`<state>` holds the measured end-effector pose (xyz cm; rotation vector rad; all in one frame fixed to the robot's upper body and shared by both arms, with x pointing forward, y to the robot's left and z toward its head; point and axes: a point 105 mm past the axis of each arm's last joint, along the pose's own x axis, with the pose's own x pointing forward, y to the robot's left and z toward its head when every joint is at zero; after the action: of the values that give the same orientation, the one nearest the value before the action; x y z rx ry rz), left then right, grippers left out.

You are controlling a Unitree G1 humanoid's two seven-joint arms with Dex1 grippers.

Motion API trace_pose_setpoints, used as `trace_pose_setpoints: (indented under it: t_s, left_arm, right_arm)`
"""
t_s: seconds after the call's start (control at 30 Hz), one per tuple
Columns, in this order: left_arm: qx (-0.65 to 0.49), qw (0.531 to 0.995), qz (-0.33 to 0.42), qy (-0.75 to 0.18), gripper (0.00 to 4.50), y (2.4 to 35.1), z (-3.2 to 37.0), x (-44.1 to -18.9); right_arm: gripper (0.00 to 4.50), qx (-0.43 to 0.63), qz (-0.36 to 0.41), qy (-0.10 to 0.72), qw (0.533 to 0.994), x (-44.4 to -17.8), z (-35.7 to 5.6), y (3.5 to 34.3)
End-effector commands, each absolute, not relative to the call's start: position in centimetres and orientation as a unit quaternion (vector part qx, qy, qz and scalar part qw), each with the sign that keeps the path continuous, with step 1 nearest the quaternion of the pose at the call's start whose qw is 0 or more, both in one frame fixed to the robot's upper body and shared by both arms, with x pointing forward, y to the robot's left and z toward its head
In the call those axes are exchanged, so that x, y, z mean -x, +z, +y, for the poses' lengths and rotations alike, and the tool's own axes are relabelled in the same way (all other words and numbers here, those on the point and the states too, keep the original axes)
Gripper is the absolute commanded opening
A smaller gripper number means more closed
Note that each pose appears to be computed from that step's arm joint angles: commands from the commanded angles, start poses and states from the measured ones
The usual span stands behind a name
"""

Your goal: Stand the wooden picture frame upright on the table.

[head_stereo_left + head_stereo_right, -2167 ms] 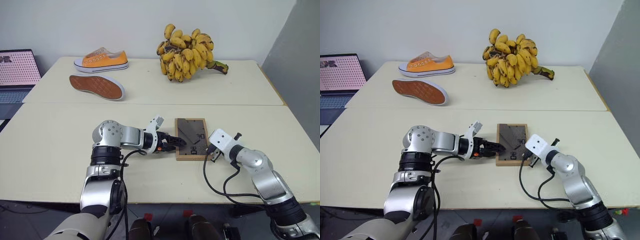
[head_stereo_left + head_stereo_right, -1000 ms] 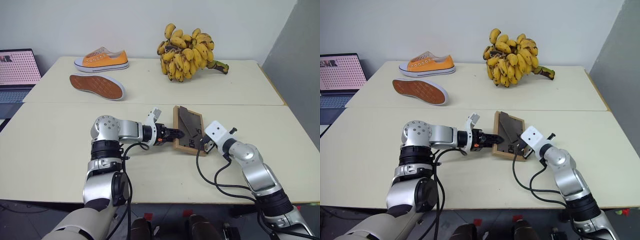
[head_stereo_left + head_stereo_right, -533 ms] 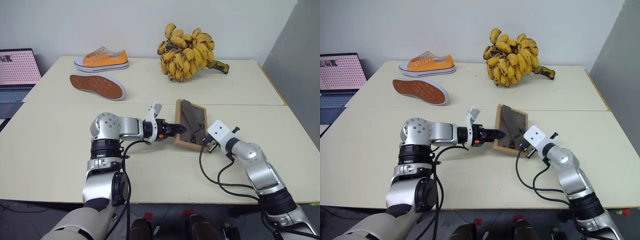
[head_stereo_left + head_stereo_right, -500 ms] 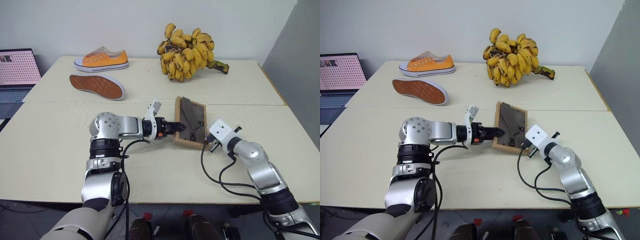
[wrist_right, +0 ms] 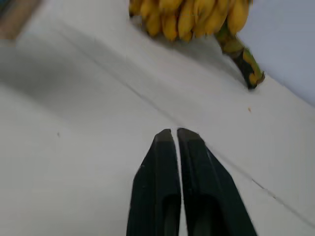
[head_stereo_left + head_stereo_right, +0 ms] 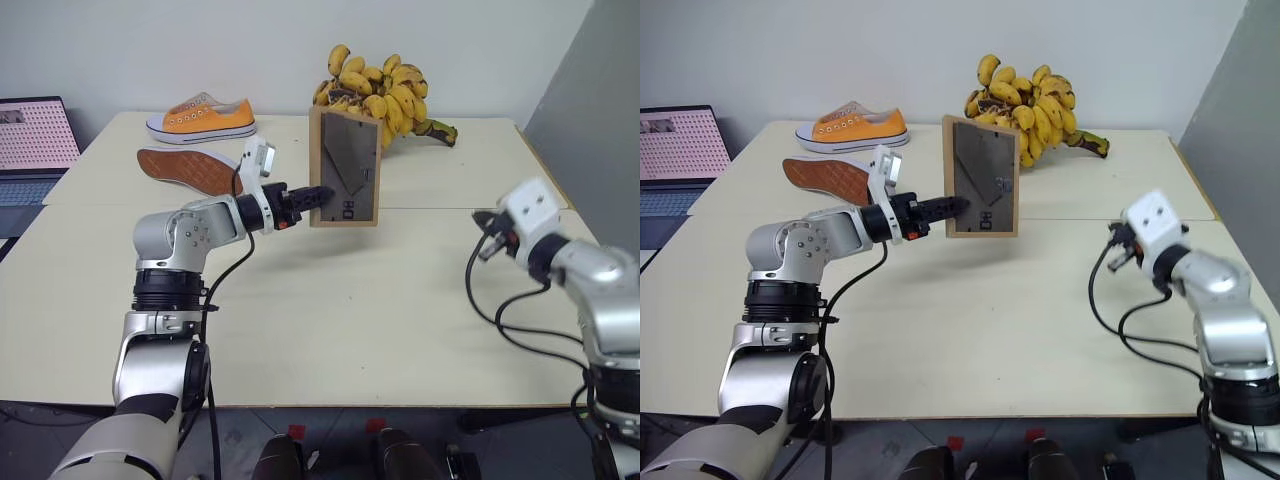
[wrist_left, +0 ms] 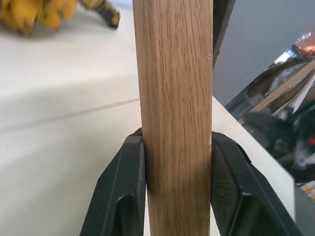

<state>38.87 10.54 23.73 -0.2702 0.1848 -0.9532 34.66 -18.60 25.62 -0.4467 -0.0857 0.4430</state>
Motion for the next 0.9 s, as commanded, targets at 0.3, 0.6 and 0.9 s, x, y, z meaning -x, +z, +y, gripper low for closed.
trace_pose_setpoints:
  t_s: [0.3, 0.6, 0.9]
  left_arm:
    - [0.080, 0.840, 0.023, -0.536, 1.33, 27.5, 8.1, -36.1]
    - [0.071, 0.824, 0.015, -0.562, 1.33, 28.5, 7.1, -34.8]
    - [0.063, 0.825, 0.016, -0.561, 1.33, 28.5, 7.0, -34.7]
  right_arm:
    - [3.01, 0.095, -0.134, 0.332, 0.929, -32.3, -10.1, 33.0]
    - [3.29, 0.031, -0.126, 0.357, 0.925, -33.1, -8.3, 33.4]
    - [3.29, -0.001, -0.120, 0.365, 0.923, -33.6, -7.0, 33.0]
